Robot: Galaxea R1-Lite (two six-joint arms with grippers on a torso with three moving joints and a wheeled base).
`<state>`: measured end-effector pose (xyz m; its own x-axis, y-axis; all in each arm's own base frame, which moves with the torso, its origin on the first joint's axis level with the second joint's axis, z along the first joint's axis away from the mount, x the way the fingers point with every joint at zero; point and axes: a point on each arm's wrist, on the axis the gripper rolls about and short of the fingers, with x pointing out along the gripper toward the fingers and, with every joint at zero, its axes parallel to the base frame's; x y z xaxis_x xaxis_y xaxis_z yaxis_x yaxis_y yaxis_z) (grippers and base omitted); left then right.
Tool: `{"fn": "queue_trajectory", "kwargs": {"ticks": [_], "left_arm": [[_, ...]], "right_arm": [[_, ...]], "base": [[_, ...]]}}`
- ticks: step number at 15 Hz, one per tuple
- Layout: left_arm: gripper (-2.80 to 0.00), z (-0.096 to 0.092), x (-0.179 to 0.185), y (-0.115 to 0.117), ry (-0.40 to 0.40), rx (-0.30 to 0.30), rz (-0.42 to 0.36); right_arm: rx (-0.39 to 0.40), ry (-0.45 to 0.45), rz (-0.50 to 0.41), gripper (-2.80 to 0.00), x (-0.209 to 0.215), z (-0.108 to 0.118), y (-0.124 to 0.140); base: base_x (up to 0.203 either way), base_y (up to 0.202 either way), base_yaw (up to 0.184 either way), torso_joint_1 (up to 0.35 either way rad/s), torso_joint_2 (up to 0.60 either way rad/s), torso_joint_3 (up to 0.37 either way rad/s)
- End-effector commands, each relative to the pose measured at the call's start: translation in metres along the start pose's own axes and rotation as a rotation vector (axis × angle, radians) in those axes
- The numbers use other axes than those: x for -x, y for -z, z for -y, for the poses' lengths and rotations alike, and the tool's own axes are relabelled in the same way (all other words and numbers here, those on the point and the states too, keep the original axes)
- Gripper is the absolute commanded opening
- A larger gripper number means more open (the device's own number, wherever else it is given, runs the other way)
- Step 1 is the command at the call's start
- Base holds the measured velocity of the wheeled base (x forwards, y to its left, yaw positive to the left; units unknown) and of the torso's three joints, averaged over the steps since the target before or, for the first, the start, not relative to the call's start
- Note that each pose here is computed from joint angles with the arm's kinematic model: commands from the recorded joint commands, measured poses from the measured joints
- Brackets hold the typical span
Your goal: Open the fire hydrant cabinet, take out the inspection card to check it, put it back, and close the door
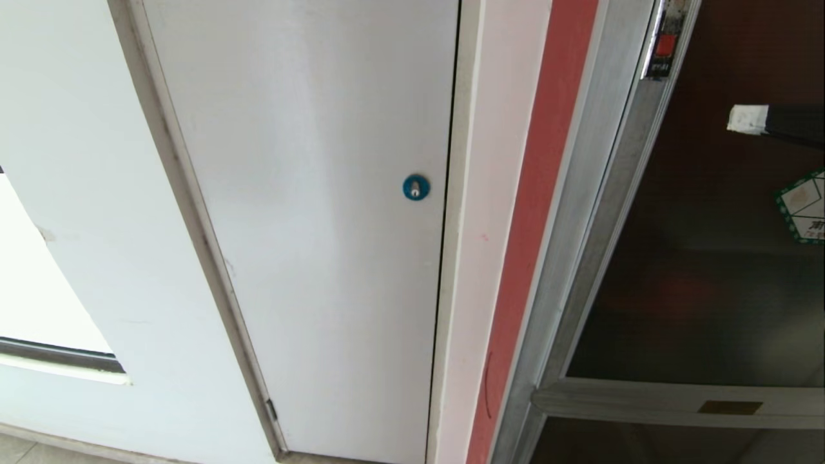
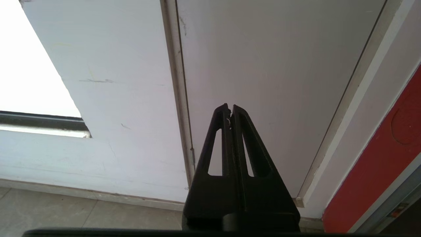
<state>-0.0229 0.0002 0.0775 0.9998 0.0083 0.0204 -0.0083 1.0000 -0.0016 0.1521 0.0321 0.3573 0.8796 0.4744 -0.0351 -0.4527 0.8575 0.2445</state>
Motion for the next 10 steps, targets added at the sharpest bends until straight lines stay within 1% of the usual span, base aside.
{"fn": "queue_trajectory", "kwargs": {"ticks": [1, 6, 8, 10], "left_arm": [[-2.8, 0.0, 0.0, 0.002, 0.001, 0.0, -0.005], [-2.8, 0.0, 0.0, 0.002, -0.001, 0.0, -0.005], [-2.8, 0.0, 0.0, 0.002, -0.001, 0.001, -0.005], [-2.8, 0.0, 0.0, 0.002, 0.0, 0.001, -0.005]], "right_arm": [[-0.025, -0.016, -0.021, -2.8, -0.022, 0.002, -0.009], [-0.027, -0.018, -0.01, -2.8, -0.052, 0.008, -0.022], [-0.009, -0.025, 0.033, -2.8, -0.058, 0.008, -0.027], [-0.002, -0.025, 0.057, -2.8, -0.058, 0.008, -0.032]], "base": [[0.0, 0.0, 0.0, 0.0, 0.0, 0.0], [0.0, 0.0, 0.0, 0.0, 0.0, 0.0], [0.0, 0.0, 0.0, 0.0, 0.0, 0.0], [0.0, 0.0, 0.0, 0.0, 0.0, 0.0]]}}
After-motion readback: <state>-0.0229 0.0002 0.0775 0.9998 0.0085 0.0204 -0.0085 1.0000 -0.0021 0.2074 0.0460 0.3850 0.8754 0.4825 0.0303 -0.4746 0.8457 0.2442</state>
